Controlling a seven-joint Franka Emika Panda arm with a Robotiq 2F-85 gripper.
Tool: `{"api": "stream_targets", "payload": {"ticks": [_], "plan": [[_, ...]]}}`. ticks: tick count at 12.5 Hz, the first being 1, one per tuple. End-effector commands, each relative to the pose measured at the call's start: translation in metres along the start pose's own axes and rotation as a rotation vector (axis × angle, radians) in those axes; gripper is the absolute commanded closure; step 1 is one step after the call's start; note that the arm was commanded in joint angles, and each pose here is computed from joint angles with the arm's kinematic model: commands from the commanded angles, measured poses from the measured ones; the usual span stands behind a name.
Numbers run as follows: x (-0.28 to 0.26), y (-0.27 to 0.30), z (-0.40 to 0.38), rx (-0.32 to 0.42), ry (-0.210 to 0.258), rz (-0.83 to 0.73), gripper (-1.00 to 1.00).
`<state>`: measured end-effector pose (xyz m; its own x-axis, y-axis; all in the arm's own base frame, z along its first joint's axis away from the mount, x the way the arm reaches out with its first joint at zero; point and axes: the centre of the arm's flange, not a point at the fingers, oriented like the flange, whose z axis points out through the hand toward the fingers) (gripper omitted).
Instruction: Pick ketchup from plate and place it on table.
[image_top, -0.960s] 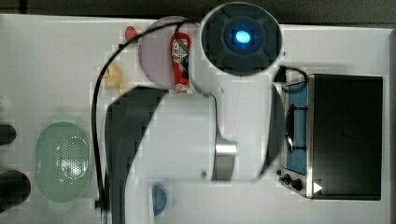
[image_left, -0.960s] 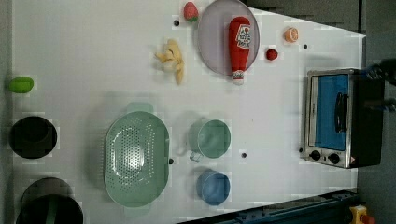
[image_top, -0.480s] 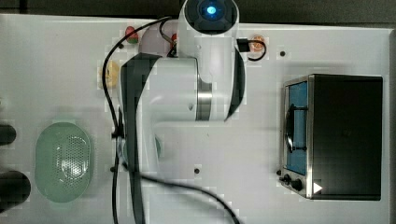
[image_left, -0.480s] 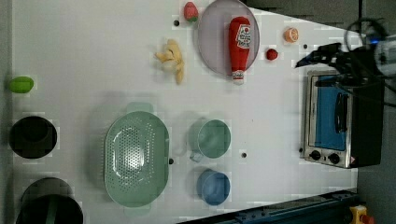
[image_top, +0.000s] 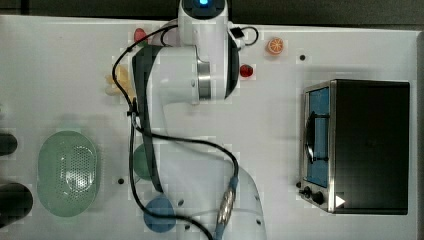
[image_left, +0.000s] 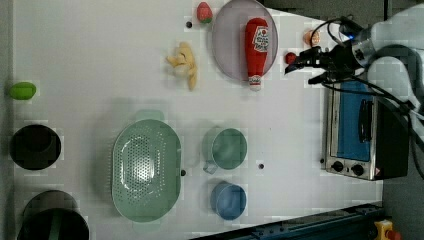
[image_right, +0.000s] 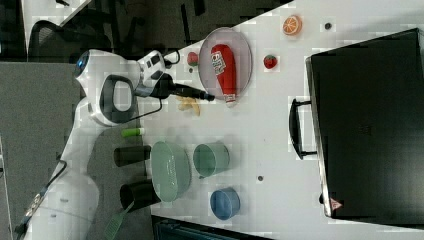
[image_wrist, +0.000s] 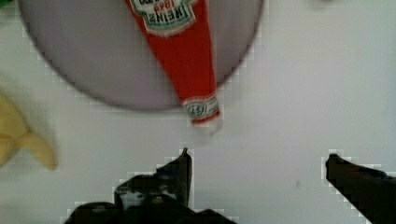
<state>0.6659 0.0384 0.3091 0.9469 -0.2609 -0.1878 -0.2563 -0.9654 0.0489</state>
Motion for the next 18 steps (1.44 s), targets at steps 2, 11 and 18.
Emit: {"api": "stream_targets", "payload": {"ticks": [2, 11, 18], "plan": [[0.025, -0.037, 0.001, 0.013, 0.131, -0.157, -1.00], [0.053, -0.055, 0.099, 0.003, 0.194, -0.206, -1.00], [0.062, -0.060, 0.136, 0.031, 0.246, -0.214, -0.69]]}}
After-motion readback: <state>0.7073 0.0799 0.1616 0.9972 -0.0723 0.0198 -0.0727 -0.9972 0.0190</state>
